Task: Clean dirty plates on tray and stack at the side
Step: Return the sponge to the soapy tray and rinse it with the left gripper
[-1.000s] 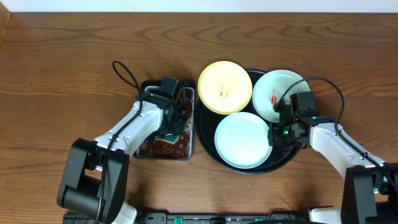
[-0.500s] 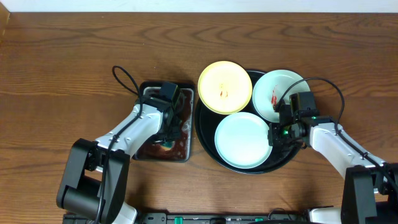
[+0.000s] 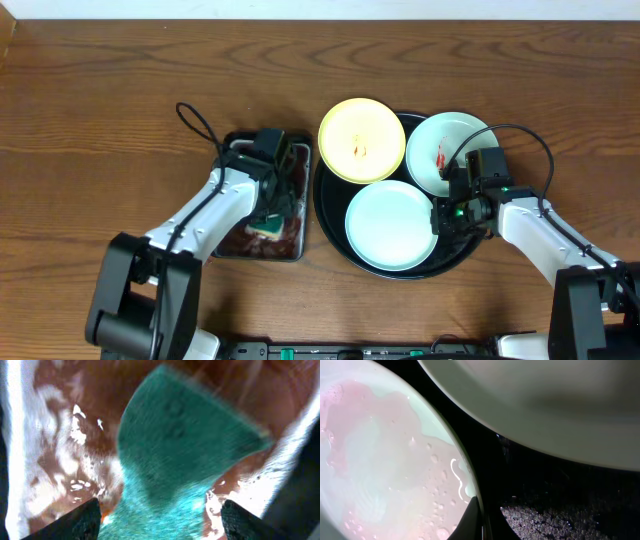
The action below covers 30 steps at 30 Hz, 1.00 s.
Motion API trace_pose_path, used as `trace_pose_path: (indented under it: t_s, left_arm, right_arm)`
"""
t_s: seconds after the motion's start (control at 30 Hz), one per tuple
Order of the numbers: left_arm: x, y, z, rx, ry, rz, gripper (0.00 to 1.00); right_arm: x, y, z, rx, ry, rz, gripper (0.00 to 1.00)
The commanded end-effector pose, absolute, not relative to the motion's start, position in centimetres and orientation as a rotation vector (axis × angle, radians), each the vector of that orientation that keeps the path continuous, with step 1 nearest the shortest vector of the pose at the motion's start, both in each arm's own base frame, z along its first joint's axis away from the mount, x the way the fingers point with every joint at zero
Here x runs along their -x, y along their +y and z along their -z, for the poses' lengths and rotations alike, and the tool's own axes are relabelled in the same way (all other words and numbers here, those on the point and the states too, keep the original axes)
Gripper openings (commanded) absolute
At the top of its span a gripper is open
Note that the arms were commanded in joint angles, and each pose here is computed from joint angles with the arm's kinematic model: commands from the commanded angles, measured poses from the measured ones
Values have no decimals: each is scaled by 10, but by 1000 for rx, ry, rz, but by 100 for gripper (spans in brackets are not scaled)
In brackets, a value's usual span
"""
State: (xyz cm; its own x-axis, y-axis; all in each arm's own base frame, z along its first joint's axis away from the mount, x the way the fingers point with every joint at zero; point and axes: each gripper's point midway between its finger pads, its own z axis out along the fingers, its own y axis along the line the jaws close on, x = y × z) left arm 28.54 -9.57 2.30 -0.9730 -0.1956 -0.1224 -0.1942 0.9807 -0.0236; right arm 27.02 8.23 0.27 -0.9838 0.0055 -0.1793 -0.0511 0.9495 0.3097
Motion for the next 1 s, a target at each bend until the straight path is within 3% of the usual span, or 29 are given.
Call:
trace_pose_path:
  t_s: [0.0,0.6,0.73,0.83,0.97]
  left_arm:
    - [-301,-96,-38,314,2940,28,78]
    - [-300,-91,-13,325,2887,21,75]
    - [-302,-91,-13,326,2878,23,49]
    - [-306,-93,-14,326,2861,35,11]
    - [-316,-96,-17,323,2822,61,7]
  right_arm:
    - [-273,79,-3,27,2923,-435,2]
    - [-273,79,-3,27,2924,-435,2]
    - [-273,79,-3,27,2923,-435,2]
    - [-273,79,-3,27,2924,-435,2]
    - [-273,79,-3,27,2926,-435,2]
